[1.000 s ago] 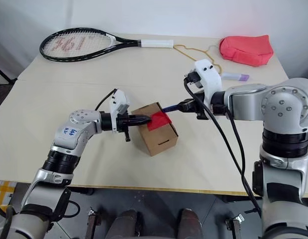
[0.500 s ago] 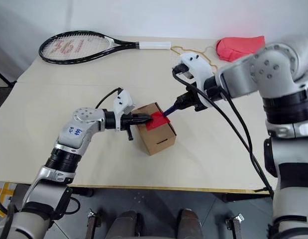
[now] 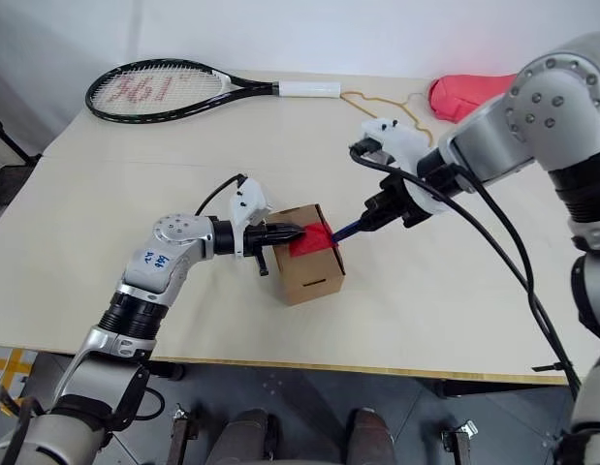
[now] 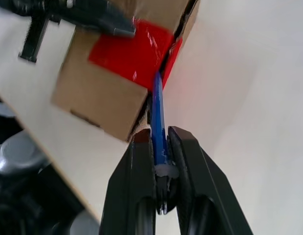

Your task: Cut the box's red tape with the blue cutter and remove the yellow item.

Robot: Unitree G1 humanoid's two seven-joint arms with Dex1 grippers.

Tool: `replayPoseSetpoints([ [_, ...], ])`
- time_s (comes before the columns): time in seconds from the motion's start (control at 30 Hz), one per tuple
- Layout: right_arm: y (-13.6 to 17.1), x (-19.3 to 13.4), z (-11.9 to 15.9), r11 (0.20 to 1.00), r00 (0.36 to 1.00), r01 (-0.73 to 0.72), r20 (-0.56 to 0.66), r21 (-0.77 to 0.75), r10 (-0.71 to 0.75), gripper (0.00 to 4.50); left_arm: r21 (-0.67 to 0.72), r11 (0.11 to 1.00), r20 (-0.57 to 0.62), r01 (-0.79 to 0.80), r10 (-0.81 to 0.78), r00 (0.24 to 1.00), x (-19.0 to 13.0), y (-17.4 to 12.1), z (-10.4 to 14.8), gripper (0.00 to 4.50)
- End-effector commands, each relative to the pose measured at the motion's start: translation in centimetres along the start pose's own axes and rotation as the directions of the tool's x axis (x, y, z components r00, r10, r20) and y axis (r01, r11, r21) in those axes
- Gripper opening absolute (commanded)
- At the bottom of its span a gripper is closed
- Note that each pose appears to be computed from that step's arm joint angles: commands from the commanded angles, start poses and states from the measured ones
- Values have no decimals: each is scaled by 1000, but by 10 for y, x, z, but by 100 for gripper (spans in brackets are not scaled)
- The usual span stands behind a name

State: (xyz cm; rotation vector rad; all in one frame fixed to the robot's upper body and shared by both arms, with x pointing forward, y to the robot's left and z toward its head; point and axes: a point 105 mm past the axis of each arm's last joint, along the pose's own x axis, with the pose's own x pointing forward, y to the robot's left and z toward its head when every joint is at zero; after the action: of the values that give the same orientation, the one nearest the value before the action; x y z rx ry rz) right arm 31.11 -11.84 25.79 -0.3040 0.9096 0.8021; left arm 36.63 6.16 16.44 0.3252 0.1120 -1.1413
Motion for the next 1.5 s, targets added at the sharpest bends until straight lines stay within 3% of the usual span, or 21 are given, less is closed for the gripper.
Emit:
replayPoseSetpoints([
  [0.03, 8, -1, -7, 999, 999, -40, -33, -4, 40, 15, -87, 996, -132, -25, 14, 991, 2, -4, -43, 0],
  [0.33, 8, -13, -16, 999, 999, -36, -26, 1, 36, 15, -72, 997, -131, -28, 19, 991, -1, 0, -41, 0],
  [0.43, 5, -38, -7, 1000, 997, -7, 75, -4, 7, 15, -60, 998, -24, -3, 2, 1000, -2, -1, -21, 0],
  [0.57, 1, -64, -18, 1000, 990, -1, 139, 15, -1, 15, -39, 998, 159, 44, -37, 987, -13, -1, 14, 0],
  [0.67, -21, -82, -22, 989, 964, 141, 224, 37, -145, 15, -29, 999, 260, 20, -12, 965, -31, 10, 35, 0],
  [0.77, -41, -97, -24, 978, 914, 190, 348, 89, -209, 15, -43, 999, 325, -15, 28, 945, -54, 23, 50, 0],
  [0.9, -88, -84, -56, 922, 826, 354, 409, 156, -387, 15, -72, 991, 256, -110, 125, 959, -85, 40, 33, 0],
  [1.0, -120, -54, -91, 810, 728, 586, 437, 5, -529, 15, -104, 974, 137, -203, 216, 967, -109, 48, -3, 0],
  [1.07, -125, -42, -102, 770, 688, 636, 492, -55, -533, 15, -137, 963, 109, -234, 249, 962, -116, 48, -16, 0],
  [1.13, -135, -32, -111, 739, 609, 673, 569, -3, -552, 15, -172, 952, 69, -252, 267, 961, -120, 42, -35, 0],
  [1.2, -141, -26, -118, 728, 568, 685, 599, 36, -564, 15, -191, 946, 46, -262, 275, 960, -122, 38, -45, 0],
  [1.27, -143, -5, -146, 809, 672, 586, 532, 43, -515, 89, -236, 939, 25, -250, 263, 964, -121, 23, -57, 0],
  [1.3, -145, -2, -155, 824, 683, 563, 522, 68, -510, 114, -246, 940, 14, -236, 247, 969, -121, 15, -60, 0],
  [1.4, -143, -16, -149, 806, 622, 589, 608, 51, -493, 213, -258, 942, -1, -216, 224, 975, -118, 2, -65, 0],
  [1.47, -122, -22, -135, 862, 624, 508, 694, -11, -359, 279, -268, 937, 9, -224, 235, 972, -112, 1, -64, 0],
  [1.5, -115, -23, -130, 879, 627, 474, 716, -40, -306, 279, -271, 936, 11, -226, 237, 971, -111, 1, -63, 0],
])
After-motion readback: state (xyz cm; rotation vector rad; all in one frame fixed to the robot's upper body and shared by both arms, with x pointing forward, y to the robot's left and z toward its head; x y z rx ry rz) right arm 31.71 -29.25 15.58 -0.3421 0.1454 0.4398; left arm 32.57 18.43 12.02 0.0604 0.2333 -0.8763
